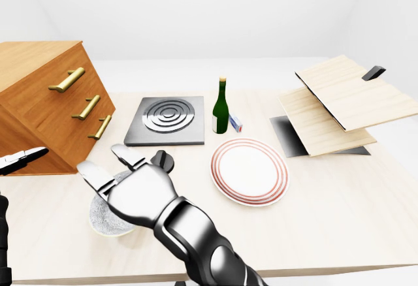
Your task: Pick up the akita bowl and put it on the plate.
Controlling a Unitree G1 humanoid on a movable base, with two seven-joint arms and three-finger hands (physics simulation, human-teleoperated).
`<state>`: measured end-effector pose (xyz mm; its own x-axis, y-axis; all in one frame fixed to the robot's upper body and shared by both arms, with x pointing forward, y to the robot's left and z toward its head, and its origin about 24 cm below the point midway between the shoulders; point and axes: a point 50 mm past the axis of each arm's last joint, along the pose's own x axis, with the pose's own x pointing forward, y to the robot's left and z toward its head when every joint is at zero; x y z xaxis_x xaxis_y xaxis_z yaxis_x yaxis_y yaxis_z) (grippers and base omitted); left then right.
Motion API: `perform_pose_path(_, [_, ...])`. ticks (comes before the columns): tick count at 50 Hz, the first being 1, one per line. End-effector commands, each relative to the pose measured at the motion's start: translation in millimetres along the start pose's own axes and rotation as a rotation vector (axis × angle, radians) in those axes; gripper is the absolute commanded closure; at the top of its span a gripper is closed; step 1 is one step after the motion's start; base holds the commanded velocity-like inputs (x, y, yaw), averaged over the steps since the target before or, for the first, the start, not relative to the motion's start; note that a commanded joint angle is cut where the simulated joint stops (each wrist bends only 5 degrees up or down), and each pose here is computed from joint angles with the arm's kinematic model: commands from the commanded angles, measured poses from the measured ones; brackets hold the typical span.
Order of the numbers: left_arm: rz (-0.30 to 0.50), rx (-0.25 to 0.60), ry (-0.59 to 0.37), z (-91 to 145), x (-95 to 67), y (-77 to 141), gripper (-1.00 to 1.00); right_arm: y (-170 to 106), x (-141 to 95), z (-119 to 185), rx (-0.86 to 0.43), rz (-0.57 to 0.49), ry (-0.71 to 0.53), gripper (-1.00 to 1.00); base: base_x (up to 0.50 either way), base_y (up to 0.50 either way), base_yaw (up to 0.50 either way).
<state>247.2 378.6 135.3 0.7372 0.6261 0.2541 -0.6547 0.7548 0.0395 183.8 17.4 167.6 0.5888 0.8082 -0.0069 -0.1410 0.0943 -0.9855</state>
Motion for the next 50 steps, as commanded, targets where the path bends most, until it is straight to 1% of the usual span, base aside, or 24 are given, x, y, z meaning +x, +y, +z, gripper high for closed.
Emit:
perform_pose_path(1, [-0.003,0.001,-0.004,2,0.1,-1,-1.00,5,5,-12,0.029,0.018,0.045,-1.00,0.00,0.00,0.00])
perform_pose_path(33, [-0.004,0.002,-0.004,0,-0.1,-1,-1.00,14,12,-17,0.052,0.035,0.061,-1.00,0.00,0.00,0.00])
perform_pose_path(42, [-0.005,0.001,-0.004,1,0.1,-1,-1.00,21,16,-20,0.086,0.058,0.093,-1.00,0.00,0.00,0.00])
perform_pose_path(48, [-0.005,0.001,-0.004,0,0.5,-1,-1.00,27,17,-22,0.095,0.088,0.103,-1.00,0.00,0.00,0.00])
perform_pose_path(50, [-0.006,0.001,-0.004,0,0.2,-1,-1.00,33,17,-22,0.100,0.112,0.106,-1.00,0.00,0.00,0.00])
